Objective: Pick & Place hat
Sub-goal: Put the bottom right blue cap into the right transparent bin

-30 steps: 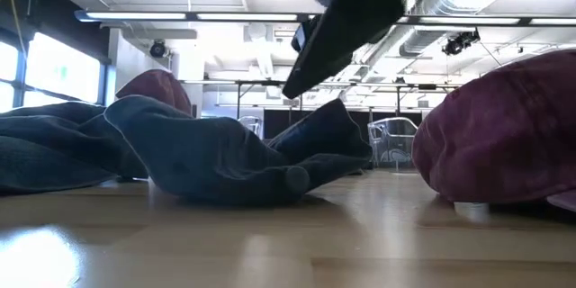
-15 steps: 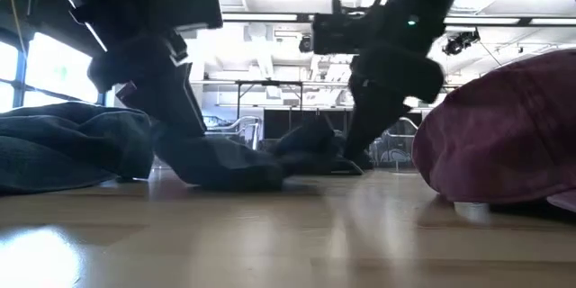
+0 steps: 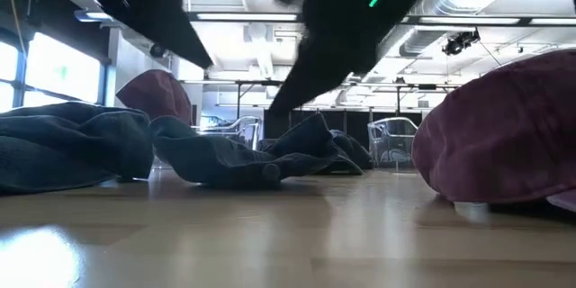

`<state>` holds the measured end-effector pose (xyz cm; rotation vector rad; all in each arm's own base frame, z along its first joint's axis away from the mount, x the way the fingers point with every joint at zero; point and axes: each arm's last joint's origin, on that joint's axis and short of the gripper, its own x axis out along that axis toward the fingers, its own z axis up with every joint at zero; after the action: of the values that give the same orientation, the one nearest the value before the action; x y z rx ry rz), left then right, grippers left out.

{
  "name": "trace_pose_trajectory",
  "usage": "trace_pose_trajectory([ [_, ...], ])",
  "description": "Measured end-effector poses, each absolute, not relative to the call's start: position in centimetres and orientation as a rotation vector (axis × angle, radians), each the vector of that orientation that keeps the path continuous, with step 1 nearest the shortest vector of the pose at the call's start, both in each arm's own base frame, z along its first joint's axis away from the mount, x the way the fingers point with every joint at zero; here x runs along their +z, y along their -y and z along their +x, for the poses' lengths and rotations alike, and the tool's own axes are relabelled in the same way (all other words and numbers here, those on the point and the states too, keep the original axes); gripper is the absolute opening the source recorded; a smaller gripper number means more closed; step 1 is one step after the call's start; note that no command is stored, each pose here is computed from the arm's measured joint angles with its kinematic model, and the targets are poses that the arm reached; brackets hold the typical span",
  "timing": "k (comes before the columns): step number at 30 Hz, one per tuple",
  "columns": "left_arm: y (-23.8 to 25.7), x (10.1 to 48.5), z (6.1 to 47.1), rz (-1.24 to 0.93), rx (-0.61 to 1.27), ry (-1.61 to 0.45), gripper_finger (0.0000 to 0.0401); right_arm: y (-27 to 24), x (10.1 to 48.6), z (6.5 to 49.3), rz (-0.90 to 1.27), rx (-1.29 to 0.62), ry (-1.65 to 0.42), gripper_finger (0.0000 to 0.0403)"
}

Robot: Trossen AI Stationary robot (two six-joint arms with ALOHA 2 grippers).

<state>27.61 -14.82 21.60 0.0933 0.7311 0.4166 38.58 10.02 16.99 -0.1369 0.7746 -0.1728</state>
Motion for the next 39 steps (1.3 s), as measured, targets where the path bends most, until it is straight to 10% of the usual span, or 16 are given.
trace_pose_trajectory([
  [10, 9.8, 14.0, 28.4, 0.018, 0.544, -0.99, 0.0156, -7.3, 11.5, 39.2, -0.066, -0.044, -1.033, 0.001],
  [18, 11.6, 16.9, 28.9, 0.038, 0.483, -0.904, 0.0156, -11.1, 13.9, 36.4, -0.12, 0.08, -1.12, 0.0006],
  [25, 15.4, 20.2, 29.4, 0.114, 0.362, -0.756, 0.0156, -12.7, 19.1, 34.4, -0.081, -0.137, -0.955, 0.0011],
  [39, 13.2, 14.3, 33.3, 0.065, 0.236, -0.886, 0.0156, -9.2, 14.8, 35.8, -0.168, -0.502, -0.993, 0.0047],
])
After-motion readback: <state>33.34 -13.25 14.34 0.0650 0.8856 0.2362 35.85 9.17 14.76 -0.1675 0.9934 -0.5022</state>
